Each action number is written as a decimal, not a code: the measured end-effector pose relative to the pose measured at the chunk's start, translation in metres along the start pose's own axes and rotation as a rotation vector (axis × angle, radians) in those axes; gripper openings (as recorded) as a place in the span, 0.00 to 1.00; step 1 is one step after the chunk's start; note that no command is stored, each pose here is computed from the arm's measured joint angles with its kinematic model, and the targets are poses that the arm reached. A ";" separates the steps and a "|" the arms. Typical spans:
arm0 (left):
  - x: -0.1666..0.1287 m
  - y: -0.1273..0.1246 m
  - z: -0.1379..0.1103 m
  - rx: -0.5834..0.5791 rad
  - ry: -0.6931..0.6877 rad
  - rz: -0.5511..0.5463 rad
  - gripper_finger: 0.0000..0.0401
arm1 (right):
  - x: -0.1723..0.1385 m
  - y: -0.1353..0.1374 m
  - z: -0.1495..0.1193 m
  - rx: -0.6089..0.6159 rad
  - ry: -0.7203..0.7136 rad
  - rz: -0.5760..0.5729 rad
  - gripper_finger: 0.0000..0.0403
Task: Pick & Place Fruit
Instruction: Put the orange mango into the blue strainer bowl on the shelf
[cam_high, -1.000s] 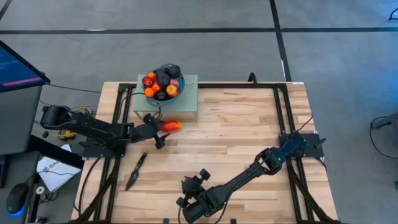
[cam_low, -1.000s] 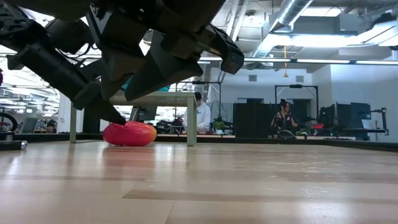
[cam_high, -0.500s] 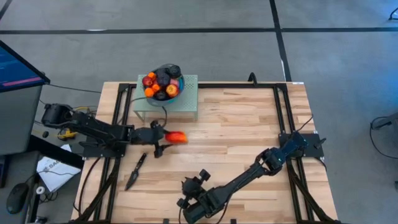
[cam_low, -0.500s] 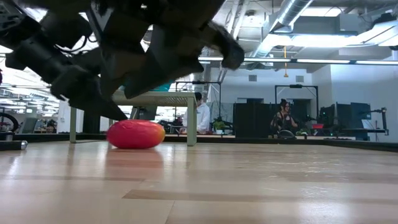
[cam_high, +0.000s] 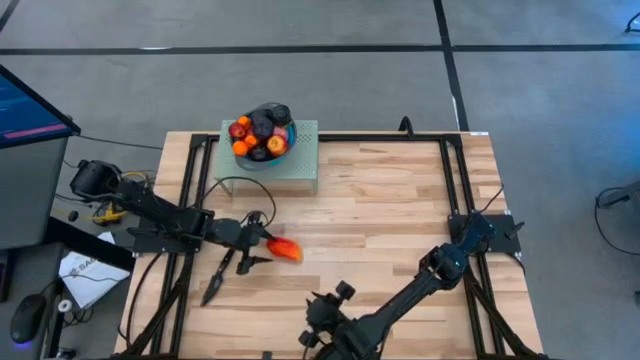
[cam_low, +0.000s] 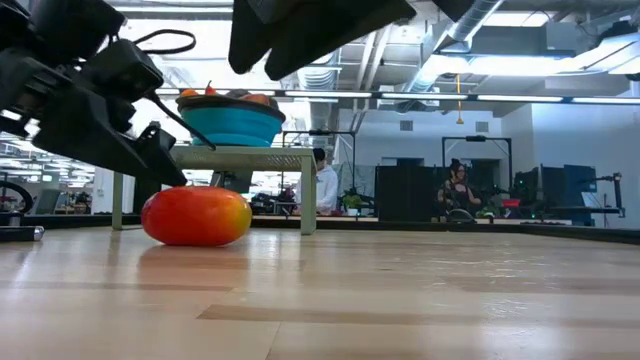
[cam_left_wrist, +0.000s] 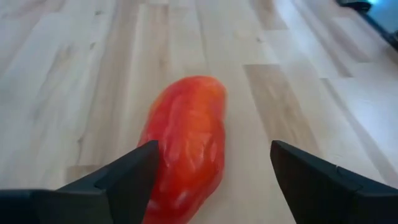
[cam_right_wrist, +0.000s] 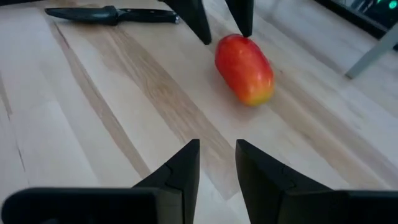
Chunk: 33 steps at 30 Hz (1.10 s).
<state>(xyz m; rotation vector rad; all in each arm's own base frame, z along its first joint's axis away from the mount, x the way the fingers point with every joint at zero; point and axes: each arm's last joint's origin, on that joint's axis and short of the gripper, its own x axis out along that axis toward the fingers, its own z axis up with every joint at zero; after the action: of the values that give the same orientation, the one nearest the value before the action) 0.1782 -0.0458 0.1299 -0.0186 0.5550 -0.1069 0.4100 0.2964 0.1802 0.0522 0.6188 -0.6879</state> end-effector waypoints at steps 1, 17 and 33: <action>0.000 -0.001 0.000 0.010 -0.002 -0.012 0.77 | 0.000 0.000 0.000 0.013 -0.001 -0.001 0.24; 0.000 -0.002 0.003 0.020 -0.034 -0.023 0.92 | 0.017 -0.004 -0.004 0.207 -0.153 -0.084 0.24; 0.016 -0.003 -0.009 -0.011 0.046 -0.026 0.86 | 0.019 0.006 -0.021 0.082 0.147 0.066 0.24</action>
<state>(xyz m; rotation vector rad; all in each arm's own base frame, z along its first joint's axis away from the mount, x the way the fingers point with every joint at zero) 0.1866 -0.0499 0.1143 -0.0344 0.6016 -0.1295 0.4142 0.2950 0.1522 0.1994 0.7264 -0.6489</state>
